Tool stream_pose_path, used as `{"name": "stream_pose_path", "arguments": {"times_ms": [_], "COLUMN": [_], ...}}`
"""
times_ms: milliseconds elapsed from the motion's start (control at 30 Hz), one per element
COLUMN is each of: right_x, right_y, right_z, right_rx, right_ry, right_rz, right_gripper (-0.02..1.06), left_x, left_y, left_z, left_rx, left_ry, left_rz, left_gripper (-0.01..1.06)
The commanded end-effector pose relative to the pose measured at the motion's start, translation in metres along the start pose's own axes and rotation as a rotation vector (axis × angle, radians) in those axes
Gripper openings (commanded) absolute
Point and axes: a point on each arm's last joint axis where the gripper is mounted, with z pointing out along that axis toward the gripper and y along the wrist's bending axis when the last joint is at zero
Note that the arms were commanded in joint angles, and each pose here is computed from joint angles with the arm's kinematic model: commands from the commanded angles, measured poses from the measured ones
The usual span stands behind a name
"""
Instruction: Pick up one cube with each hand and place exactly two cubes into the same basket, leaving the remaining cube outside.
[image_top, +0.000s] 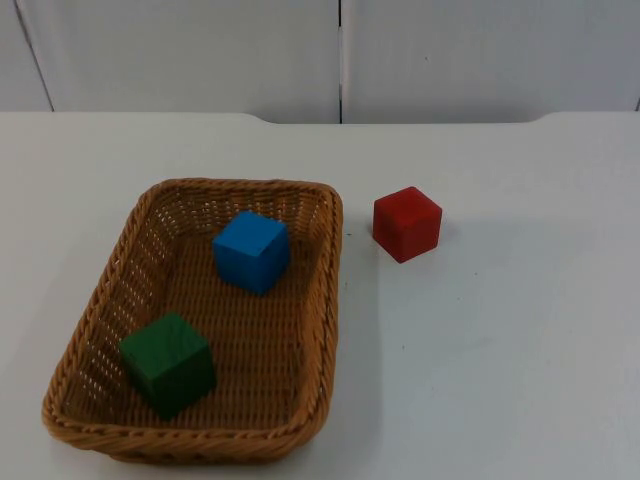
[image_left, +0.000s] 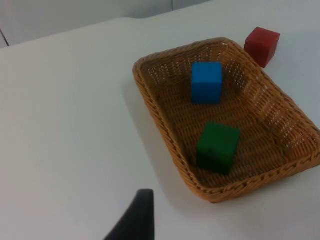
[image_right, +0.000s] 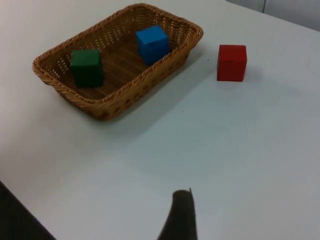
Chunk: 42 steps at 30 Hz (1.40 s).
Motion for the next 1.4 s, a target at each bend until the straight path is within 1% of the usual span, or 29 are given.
{"name": "stream_pose_path", "arguments": {"times_ms": [0,33,100,133,167,233,1367], "right_x": [0.0005,0.0005,0.0005,0.0005,0.0005,0.0005,0.0005], "right_y": [0.0,-0.0002,-0.0002,-0.0002,-0.0003,-0.0003,-0.0003], "right_z": [0.0001,0.0001,0.0001,0.0001,0.0001,0.0001,0.0001], "right_rx": [-0.003,-0.002,-0.002,-0.002,0.0,0.0,0.002], "right_ry": [-0.004,-0.004,-0.004,-0.004,-0.004,-0.004,-0.004], "right_rz": [-0.009,-0.01,-0.01,-0.01,-0.011,-0.011,-0.01], "right_gripper": [0.68,0.71,0.84,0.84,0.96,1.05,1.05], "left_x": [0.0011,0.0011,0.0011,0.0011,0.0011,0.0011,0.0011], "left_y": [0.0001,0.0001,0.0001,0.0001,0.0001,0.0001,0.0004], "left_z": [0.0004,0.0004,0.0004,0.0004,0.0004,0.0004,0.0004], "left_rx": [-0.005,-0.005,-0.005,-0.005,-0.005,-0.005,-0.008], "left_ry": [-0.002,-0.002,-0.002,-0.002,-0.002,-0.002,-0.002], "left_rz": [-0.002,-0.002,-0.002,-0.002,-0.002,-0.002,0.0], "left_gripper": [1.05,1.05,1.05,1.05,1.05,1.05,1.05]}}
